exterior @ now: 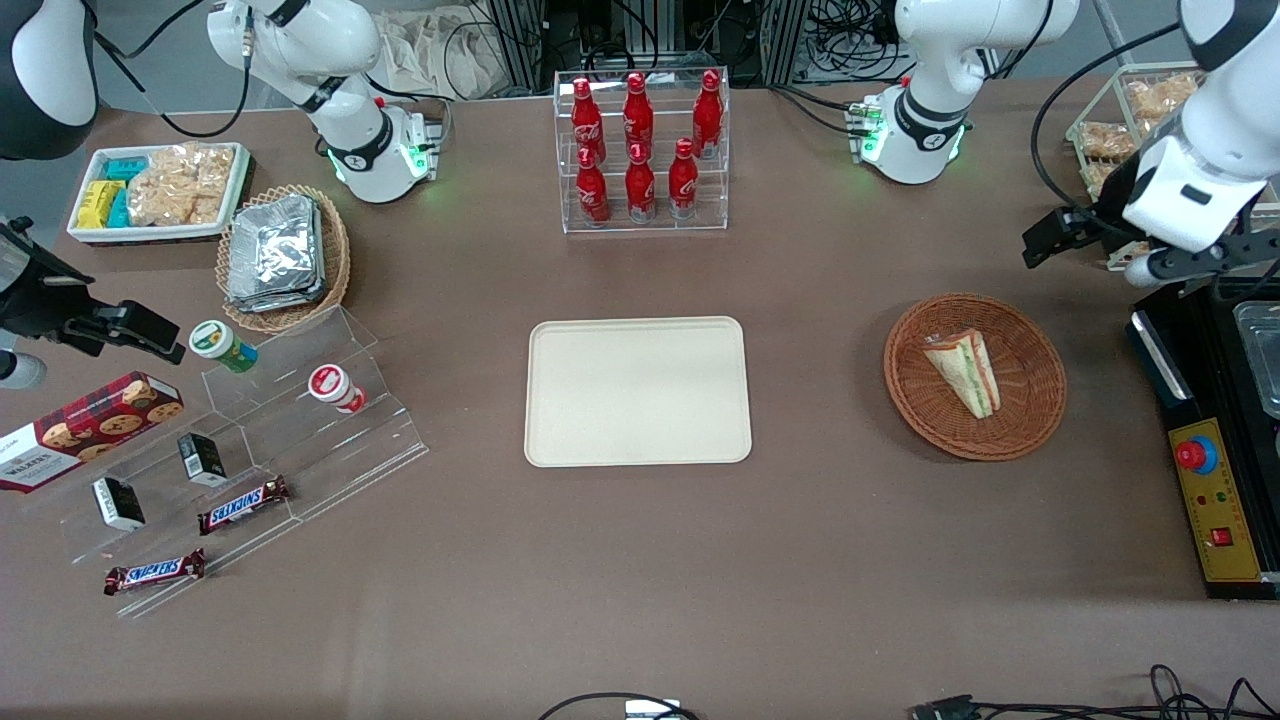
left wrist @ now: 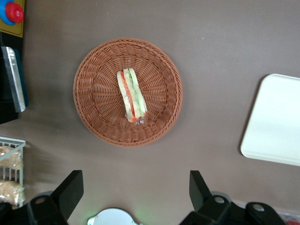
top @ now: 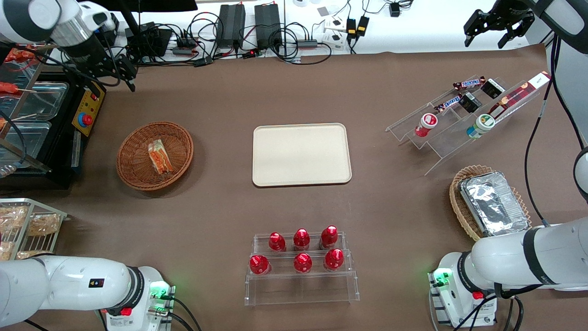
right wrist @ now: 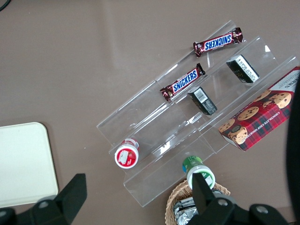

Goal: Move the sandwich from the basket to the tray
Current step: 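Move the left gripper down over the sandwich in the wicker basket, then close the left gripper on the wrapped sandwich, then lift the sandwich out of the basket with the left gripper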

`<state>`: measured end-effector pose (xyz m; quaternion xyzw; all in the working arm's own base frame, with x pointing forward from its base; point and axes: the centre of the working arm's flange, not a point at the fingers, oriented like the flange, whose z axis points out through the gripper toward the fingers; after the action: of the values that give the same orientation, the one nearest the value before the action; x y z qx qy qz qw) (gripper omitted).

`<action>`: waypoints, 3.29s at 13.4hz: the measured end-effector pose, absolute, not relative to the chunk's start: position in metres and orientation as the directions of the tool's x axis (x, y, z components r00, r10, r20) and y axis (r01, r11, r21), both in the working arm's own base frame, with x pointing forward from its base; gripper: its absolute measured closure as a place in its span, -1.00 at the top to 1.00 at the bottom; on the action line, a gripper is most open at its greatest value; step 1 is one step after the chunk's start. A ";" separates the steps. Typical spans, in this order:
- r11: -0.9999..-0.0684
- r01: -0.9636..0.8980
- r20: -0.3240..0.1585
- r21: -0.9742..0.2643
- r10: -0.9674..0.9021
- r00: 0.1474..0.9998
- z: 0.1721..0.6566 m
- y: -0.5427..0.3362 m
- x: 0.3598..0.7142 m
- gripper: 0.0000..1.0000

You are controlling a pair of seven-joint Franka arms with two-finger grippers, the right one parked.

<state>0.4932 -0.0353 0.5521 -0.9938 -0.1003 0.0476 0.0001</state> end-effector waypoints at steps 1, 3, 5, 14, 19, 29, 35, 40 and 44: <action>-0.976 0.216 -0.087 -0.008 0.216 0.972 0.528 -0.031 0.496 1.00; -0.968 0.251 -0.058 0.000 0.251 0.966 0.468 -0.023 0.497 1.00; -0.961 0.278 -0.033 0.007 0.278 0.960 0.409 -0.019 0.491 1.00; -0.936 0.352 0.009 0.002 0.352 0.936 0.241 0.006 0.487 1.00; -0.931 0.365 -0.010 -0.008 0.365 0.931 0.223 0.006 0.485 0.89; -0.936 0.353 -0.054 -0.011 0.353 0.934 0.276 -0.002 0.491 -0.39; -0.950 0.312 -0.145 -0.021 0.311 0.939 0.487 -0.018 0.503 -0.62; -0.978 0.208 -0.142 -0.028 0.210 0.967 0.590 -0.074 0.512 -0.62; -0.998 0.045 -0.143 -0.042 0.051 0.988 0.585 -0.193 0.499 -0.64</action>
<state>0.4991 -0.1929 0.5853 -0.9969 -0.0242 0.0724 0.0191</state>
